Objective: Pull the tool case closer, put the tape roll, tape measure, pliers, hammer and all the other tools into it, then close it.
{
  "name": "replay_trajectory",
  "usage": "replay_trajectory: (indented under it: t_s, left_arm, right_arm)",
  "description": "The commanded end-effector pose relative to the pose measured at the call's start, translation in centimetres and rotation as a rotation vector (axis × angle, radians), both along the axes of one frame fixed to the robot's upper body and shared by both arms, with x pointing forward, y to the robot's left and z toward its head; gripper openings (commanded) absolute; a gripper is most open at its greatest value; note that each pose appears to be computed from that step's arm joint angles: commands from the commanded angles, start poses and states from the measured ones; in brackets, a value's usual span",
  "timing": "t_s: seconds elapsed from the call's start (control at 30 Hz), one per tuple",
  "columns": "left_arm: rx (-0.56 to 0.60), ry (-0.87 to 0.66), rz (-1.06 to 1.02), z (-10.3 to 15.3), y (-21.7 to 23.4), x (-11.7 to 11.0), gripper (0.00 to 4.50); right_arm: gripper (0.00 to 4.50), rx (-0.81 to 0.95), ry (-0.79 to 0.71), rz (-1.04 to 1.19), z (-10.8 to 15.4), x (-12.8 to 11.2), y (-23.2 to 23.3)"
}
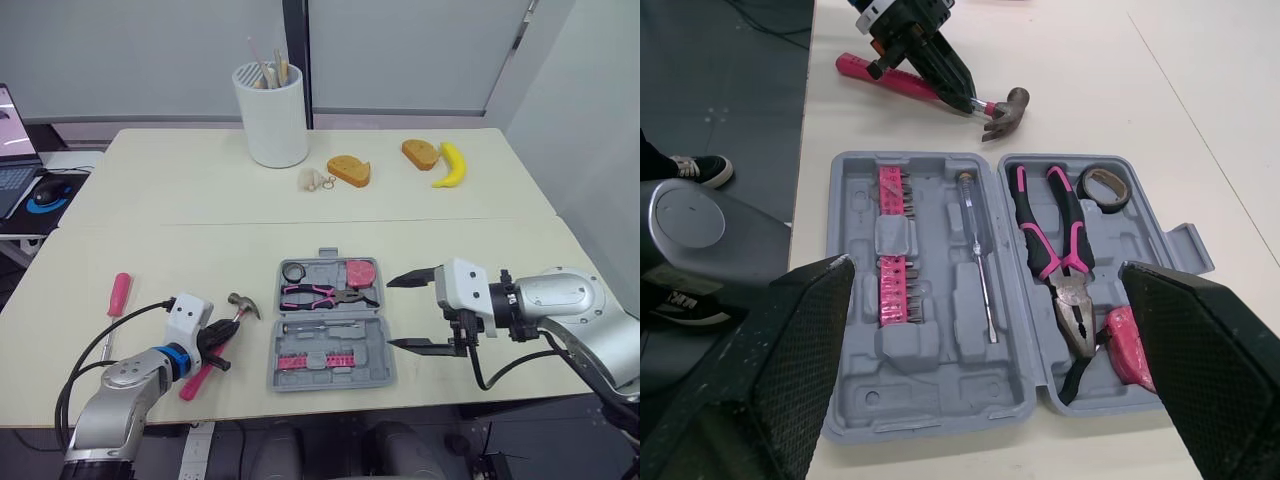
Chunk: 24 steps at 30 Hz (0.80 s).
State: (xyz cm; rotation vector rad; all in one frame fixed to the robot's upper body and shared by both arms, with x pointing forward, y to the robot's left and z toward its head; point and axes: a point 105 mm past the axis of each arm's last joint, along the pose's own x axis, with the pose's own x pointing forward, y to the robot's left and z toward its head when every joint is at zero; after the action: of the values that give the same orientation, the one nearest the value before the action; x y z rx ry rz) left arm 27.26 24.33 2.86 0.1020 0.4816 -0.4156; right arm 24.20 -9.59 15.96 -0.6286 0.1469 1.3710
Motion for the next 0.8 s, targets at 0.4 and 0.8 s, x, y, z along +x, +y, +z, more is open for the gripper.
replay_trajectory:
  t_s: [0.4,0.8]
  left_arm:
    - [-0.011,-0.076,-0.221,3.5,1.6,-0.1,3.30]
    - [0.090,-0.013,-0.139,0.7,1.1,1.1,3.30]
  right_arm:
    - [4.50,0.081,-0.041,0.065,2.1,-0.8,1.6]
    - [4.50,0.102,-0.034,0.081,2.1,-1.0,2.3]
